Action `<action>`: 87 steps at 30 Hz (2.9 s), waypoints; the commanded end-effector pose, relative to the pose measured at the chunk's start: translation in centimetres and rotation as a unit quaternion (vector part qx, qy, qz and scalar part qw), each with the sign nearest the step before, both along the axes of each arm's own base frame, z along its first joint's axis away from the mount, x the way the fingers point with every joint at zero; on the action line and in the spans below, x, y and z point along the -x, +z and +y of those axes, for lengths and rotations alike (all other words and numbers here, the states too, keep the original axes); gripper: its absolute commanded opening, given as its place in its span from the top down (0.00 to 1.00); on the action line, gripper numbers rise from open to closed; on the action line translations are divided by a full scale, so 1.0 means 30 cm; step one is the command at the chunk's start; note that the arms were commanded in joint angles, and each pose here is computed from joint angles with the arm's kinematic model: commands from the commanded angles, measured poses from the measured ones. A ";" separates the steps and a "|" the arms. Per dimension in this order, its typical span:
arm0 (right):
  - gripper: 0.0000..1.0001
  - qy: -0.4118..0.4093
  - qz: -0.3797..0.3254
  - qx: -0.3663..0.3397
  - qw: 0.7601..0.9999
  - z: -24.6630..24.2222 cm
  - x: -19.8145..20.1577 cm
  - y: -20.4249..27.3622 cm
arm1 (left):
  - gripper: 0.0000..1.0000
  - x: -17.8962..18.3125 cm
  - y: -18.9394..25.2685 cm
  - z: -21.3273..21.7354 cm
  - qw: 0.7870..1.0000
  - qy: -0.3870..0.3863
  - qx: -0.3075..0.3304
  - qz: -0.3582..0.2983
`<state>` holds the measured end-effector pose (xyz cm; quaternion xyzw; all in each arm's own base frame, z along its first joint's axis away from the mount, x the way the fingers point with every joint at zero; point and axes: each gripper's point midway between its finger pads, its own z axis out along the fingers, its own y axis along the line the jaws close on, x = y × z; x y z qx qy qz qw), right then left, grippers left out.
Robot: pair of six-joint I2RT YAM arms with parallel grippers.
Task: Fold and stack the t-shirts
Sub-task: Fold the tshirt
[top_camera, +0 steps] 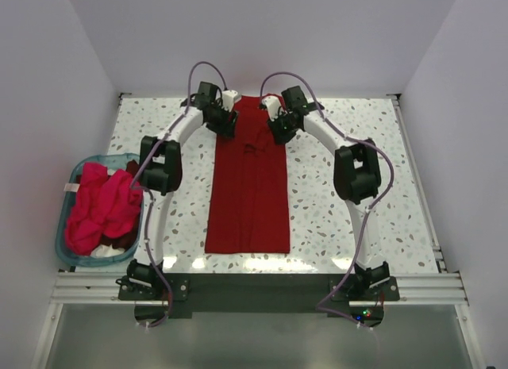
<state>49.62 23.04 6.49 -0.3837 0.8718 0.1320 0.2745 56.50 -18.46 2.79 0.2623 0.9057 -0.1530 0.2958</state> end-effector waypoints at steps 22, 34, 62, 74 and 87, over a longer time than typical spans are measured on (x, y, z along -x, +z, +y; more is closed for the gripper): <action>0.83 -0.087 -0.080 0.043 0.992 -0.023 -0.251 -0.071 | 0.31 0.317 0.358 0.195 0.995 -0.014 0.077 -0.059; 0.01 0.026 -0.222 -0.100 0.970 0.009 0.073 0.716 | 0.00 0.581 0.793 0.258 0.955 -0.060 0.050 -0.285; 0.41 0.523 -0.105 0.045 0.845 -0.021 1.184 -0.025 | 0.37 1.446 0.078 0.041 0.805 -0.560 -0.006 -0.196; 0.50 0.530 -0.095 0.099 0.837 -0.038 1.170 -0.174 | 0.44 1.423 -0.045 0.072 0.799 -0.574 -0.056 -0.171; 0.94 0.505 -0.099 0.134 0.847 -0.025 1.133 -0.227 | 0.77 1.385 -0.062 0.062 0.812 -0.559 -0.068 -0.153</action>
